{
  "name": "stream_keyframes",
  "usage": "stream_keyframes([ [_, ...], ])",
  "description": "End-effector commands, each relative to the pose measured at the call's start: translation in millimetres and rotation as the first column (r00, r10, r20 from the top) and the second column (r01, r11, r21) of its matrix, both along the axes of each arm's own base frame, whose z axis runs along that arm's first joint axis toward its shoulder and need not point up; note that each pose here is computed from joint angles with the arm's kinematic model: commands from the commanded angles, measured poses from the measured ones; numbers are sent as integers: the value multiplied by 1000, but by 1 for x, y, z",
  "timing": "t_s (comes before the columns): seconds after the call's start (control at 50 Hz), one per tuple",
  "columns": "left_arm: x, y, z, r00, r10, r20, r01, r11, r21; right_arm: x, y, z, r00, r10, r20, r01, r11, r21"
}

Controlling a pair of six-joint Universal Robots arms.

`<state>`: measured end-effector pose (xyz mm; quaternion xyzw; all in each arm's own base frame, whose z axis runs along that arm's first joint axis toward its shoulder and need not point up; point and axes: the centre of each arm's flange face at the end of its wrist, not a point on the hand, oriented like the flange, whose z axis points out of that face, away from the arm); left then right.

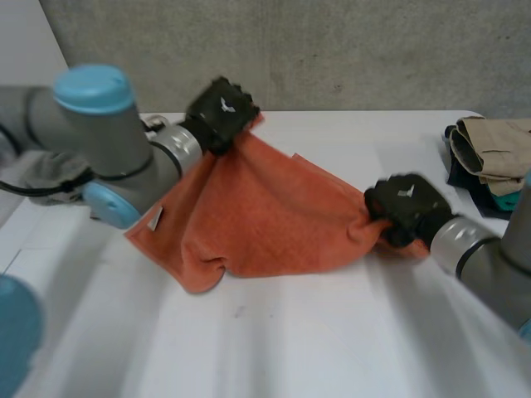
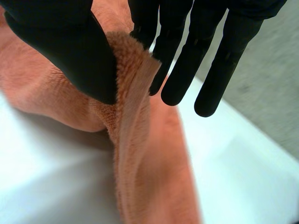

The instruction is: Fold the laundry.

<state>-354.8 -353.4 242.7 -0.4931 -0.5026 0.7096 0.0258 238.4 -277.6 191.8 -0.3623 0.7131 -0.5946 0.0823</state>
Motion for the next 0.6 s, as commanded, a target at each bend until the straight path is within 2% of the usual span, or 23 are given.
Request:
stream_keyframes([
  [0.02,52,45,65,979,162,-121,-145,980,136,-16,-13,99,997,-69,42,76,979,-187],
  [0.08,77,69,82,956,252,-152,-219,953,209,-23,-9,139,995,-76,60,89,961,-261],
  [0.16,101,99,82,936,324,-138,-264,905,332,-22,1,156,999,-52,8,53,968,-247],
  [0.26,109,116,53,929,360,-87,-277,831,483,-3,9,133,991,52,-127,-70,988,-140],
  [0.3,107,112,34,925,373,-72,-281,801,528,9,6,113,979,88,-183,-106,990,-95],
  [0.34,104,102,22,921,382,-73,-286,792,539,15,2,100,974,94,-204,-109,992,-67],
  [0.44,93,54,3,898,420,-132,-313,821,478,32,-27,63,978,19,-210,-30,998,-46],
  [0.5,84,19,15,875,424,-235,-317,867,384,43,-54,61,987,-76,-144,56,988,-144],
  [0.52,80,5,29,864,408,-297,-309,893,327,47,-67,70,989,-122,-83,101,970,-220],
  [0.58,74,-9,57,843,358,-401,-283,930,236,53,-84,96,986,-158,51,166,923,-346],
  [0.6,72,-14,78,820,317,-476,-264,948,177,55,-91,120,976,-147,160,203,876,-436],
])
